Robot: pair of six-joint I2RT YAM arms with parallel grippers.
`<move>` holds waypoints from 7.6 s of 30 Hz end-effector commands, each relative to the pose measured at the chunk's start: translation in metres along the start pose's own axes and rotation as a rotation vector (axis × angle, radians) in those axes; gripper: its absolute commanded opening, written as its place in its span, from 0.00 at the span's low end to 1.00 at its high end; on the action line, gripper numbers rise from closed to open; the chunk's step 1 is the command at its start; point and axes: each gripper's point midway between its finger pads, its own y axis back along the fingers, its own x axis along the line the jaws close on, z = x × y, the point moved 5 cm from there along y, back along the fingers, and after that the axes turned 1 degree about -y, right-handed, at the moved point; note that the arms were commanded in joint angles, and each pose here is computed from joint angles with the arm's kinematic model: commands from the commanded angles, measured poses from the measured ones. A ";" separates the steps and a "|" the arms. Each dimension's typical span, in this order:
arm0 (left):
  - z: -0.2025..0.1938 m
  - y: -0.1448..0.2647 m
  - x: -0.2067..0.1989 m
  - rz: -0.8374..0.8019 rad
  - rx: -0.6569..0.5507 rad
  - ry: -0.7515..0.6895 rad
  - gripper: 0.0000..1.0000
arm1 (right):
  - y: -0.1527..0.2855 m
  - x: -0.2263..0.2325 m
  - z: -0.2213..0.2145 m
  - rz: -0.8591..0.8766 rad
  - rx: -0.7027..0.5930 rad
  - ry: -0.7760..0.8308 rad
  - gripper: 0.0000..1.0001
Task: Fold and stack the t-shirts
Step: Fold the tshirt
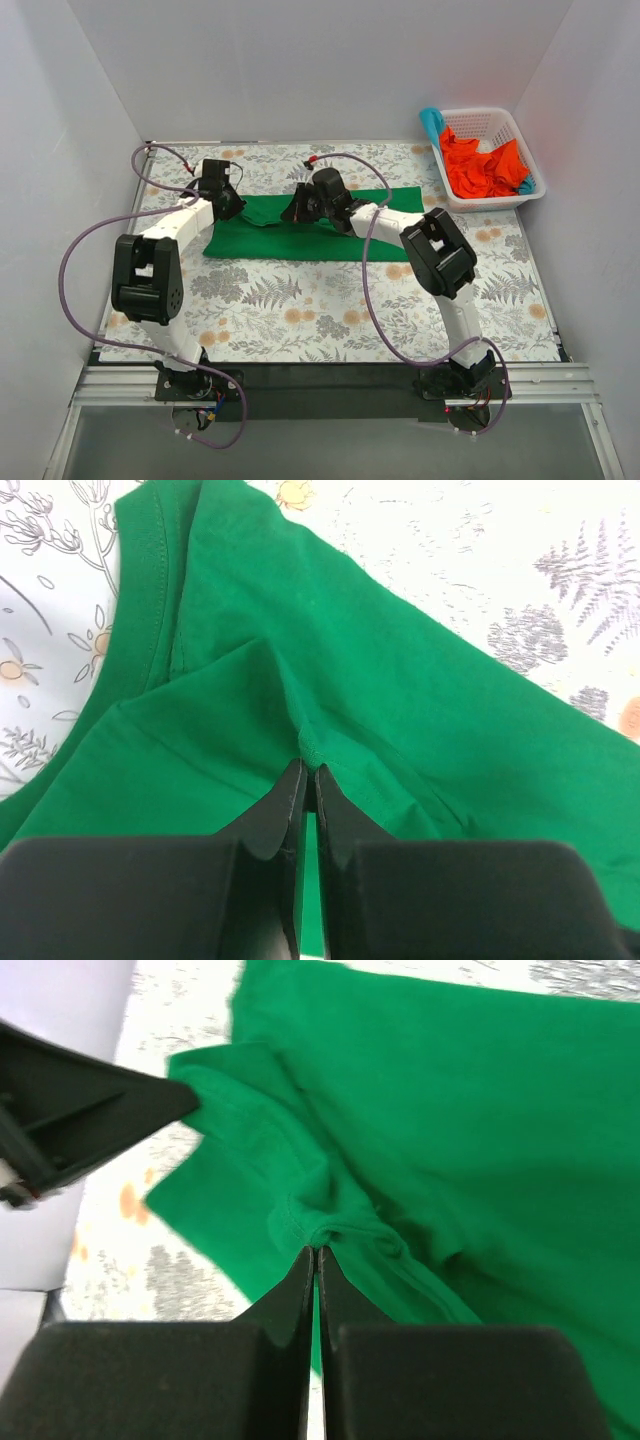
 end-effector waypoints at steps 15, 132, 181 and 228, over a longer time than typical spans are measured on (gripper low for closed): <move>0.007 -0.051 -0.003 0.045 -0.026 0.082 0.00 | -0.022 -0.065 0.017 -0.020 0.030 -0.050 0.04; -0.058 -0.001 -0.030 0.169 0.101 -0.012 0.81 | 0.258 -0.089 -0.132 -0.479 0.587 0.443 0.54; 0.039 -0.035 -0.180 -0.228 -0.041 -0.133 0.87 | 0.209 0.016 -0.168 -0.280 0.680 0.342 0.56; -0.219 0.153 0.079 0.172 0.572 -0.135 0.75 | 0.230 -0.068 -0.207 -0.403 0.636 -0.016 0.38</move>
